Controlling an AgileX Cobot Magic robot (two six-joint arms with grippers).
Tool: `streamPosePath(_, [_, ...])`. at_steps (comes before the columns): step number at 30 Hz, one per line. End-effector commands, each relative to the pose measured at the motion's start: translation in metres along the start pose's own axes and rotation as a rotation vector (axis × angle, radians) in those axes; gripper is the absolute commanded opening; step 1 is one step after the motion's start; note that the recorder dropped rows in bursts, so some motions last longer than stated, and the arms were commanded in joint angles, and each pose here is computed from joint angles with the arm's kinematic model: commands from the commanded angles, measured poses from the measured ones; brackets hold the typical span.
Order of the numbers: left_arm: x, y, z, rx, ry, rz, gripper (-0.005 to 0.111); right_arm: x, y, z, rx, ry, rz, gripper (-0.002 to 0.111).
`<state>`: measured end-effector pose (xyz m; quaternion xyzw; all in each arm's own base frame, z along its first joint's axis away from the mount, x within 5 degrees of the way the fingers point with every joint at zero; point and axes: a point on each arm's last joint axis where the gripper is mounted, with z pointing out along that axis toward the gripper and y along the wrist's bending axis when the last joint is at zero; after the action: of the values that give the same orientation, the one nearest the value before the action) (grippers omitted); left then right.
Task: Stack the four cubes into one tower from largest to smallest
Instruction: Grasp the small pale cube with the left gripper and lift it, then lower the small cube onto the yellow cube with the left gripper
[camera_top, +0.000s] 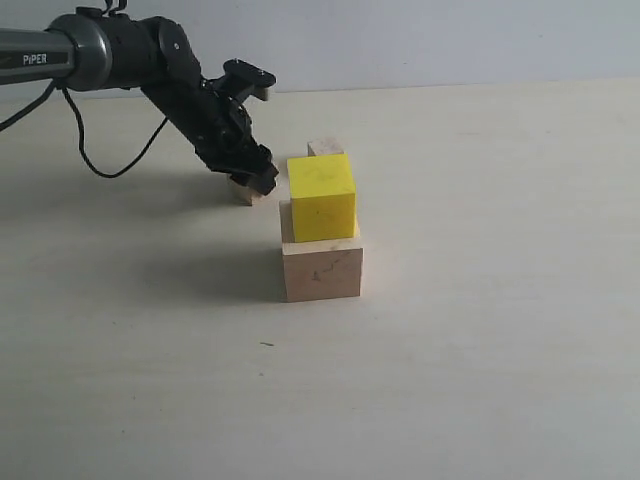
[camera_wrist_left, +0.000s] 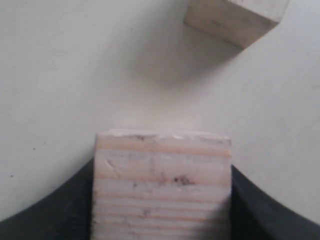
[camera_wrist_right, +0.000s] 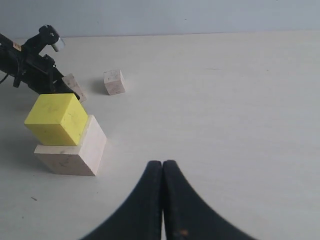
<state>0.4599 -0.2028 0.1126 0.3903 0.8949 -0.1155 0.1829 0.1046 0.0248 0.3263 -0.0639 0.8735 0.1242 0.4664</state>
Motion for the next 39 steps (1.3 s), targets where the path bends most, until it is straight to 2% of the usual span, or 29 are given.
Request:
streamPosePath(1, [-0.009, 0.001, -0.019, -0.037, -0.040, -0.008, 0.005, 0.000, -0.001, 0.000, 0.013, -0.018, -0.002, 0.000])
streamPosePath(2, [-0.011, 0.001, -0.024, -0.040, -0.049, -0.017, 0.001, 0.000, -0.001, 0.000, 0.013, -0.018, -0.002, 0.000])
streamPosePath(11, [-0.028, -0.007, -0.085, -0.068, -0.108, -0.157, 0.003, 0.006, -0.003, 0.005, 0.018, -0.006, 0.006, 0.000])
streamPosePath(20, [-0.028, -0.031, -0.157, -0.014, -0.064, -0.115, 0.003, 0.029, -0.008, 0.022, 0.017, 0.046, 0.050, 0.000])
streamPosePath(23, [-0.027, -0.042, -0.183, 0.027, -0.071, -0.044, 0.002, 0.029, -0.008, 0.022, 0.010, 0.048, 0.060, 0.000])
streamPosePath(28, [-0.028, -0.067, -0.221, 0.171, -0.137, 0.070, 0.002, 0.029, -0.006, 0.022, -0.004, 0.047, 0.067, 0.000])
streamPosePath(34, [-0.035, -0.094, -0.235, 0.188, -0.181, 0.209, 0.000, 0.030, -0.003, 0.022, -0.032, 0.057, 0.060, 0.000])
streamPosePath(39, [-0.043, -0.130, -0.230, 0.212, -0.190, 0.462, 0.000, 0.031, -0.001, 0.022, -0.053, 0.070, 0.062, 0.000])
